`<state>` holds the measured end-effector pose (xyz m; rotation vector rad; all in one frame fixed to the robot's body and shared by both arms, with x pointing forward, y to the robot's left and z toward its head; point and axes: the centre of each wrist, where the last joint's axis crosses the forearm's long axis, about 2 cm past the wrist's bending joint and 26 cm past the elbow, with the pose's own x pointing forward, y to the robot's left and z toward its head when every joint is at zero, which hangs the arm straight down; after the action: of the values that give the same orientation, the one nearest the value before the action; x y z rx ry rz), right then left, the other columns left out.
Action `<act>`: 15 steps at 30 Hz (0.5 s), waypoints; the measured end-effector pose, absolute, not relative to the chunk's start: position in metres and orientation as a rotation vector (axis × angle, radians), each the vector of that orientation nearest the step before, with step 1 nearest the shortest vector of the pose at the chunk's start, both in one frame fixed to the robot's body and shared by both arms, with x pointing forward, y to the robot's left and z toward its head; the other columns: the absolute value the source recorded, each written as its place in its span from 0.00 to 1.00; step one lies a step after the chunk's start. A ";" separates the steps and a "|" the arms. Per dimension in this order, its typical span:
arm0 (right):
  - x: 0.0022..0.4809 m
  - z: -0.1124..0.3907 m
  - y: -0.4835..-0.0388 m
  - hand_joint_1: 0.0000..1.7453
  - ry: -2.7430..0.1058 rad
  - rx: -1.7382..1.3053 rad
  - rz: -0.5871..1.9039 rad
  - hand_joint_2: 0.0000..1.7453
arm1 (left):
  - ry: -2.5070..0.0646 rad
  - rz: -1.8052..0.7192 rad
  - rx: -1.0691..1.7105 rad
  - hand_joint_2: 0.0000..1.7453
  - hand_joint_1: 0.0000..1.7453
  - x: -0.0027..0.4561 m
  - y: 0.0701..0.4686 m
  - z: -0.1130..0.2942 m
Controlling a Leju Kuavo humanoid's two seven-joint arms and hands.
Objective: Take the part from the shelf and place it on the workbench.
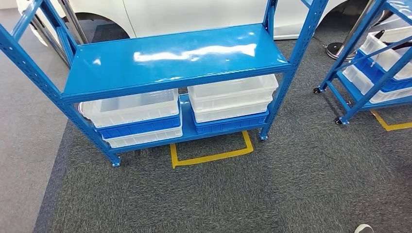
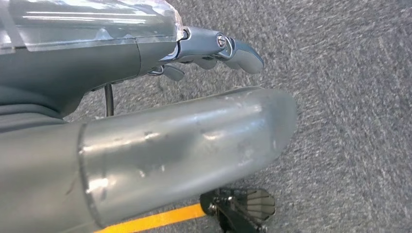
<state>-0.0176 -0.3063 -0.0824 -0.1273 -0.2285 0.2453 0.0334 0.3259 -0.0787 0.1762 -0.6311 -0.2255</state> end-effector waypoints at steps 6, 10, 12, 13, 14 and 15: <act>-0.020 -0.083 -0.305 0.00 -0.217 -0.123 0.219 0.00 | -0.637 -0.226 0.179 0.00 0.00 0.035 0.325 -0.080; -0.021 -0.084 -0.305 0.00 -0.219 -0.120 0.209 0.00 | -0.646 -0.217 0.168 0.00 0.00 0.032 0.325 -0.080; -0.021 -0.084 -0.304 0.00 -0.219 -0.115 0.205 0.00 | -0.652 -0.215 0.165 0.00 0.00 0.032 0.325 -0.080; -0.021 -0.084 -0.304 0.00 -0.218 -0.112 0.203 0.00 | -0.653 -0.215 0.165 0.00 0.00 0.032 0.326 -0.080; -0.020 -0.084 -0.304 0.00 -0.219 -0.109 0.202 0.00 | -0.652 -0.216 0.164 0.00 0.00 0.031 0.326 -0.080; -0.019 -0.084 -0.304 0.00 -0.220 -0.107 0.201 0.00 | -0.650 -0.218 0.163 0.00 0.00 0.030 0.326 -0.081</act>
<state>-0.0195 -0.3041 -0.0839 -0.1069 -0.2205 0.2007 0.0300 0.3257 -0.0807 0.1630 -0.6500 -0.2175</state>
